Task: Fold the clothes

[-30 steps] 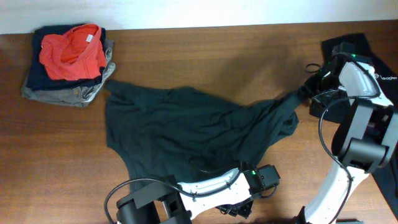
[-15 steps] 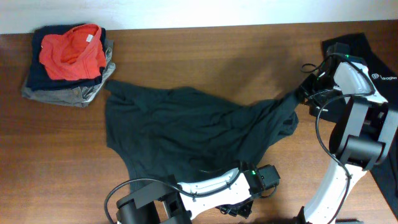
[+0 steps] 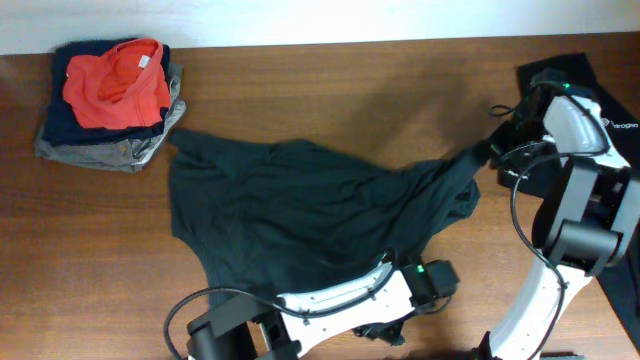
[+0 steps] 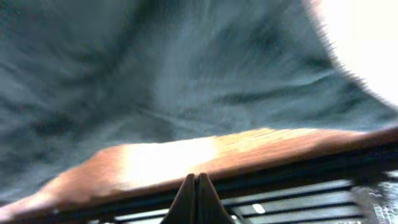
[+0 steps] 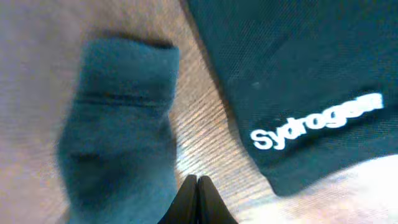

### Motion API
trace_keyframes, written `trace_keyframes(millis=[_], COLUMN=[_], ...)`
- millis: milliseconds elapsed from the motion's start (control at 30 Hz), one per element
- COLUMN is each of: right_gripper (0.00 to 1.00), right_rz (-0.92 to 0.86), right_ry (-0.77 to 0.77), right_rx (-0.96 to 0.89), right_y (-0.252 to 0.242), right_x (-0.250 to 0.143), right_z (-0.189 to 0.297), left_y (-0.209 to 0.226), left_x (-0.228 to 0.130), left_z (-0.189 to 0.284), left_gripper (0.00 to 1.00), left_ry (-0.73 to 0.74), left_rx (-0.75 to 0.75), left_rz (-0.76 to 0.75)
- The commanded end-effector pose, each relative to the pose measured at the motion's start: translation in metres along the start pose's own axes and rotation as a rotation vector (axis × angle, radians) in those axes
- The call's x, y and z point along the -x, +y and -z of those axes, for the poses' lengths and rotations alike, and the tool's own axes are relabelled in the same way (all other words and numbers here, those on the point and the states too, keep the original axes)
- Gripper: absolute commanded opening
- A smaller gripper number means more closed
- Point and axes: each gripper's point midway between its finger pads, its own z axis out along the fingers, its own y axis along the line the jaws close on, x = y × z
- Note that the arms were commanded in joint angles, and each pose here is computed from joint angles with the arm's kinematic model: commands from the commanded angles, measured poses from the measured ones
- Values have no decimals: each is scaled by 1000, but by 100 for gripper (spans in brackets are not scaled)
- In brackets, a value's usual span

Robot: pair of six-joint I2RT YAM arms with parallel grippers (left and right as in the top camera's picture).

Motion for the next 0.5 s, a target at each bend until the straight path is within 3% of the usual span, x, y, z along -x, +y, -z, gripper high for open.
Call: trace_keyframes(millis=[0, 33, 167, 367, 467], right_gripper=[4, 4, 4, 4, 16], right_rz=[58, 73, 100, 100, 97], right_ry=[-140, -148, -143, -143, -144], right_rx=[62, 64, 55, 56, 61], right_y=[10, 10, 8, 7, 8], right_x=[15, 14, 10, 11, 13], right_z=[65, 70, 74, 66, 59], left_y=[-4, -6, -13, -16, -21], left_x=[19, 20, 18, 11, 12], left_z=[29, 32, 29, 21, 11], left_gripper=[1, 1, 30, 94, 99], left_ry=[-108, -115, -99, -58, -56], left_rx=[-15, -24, -58, -82, -108], left_rz=[-20, -20, -21, -23, -25])
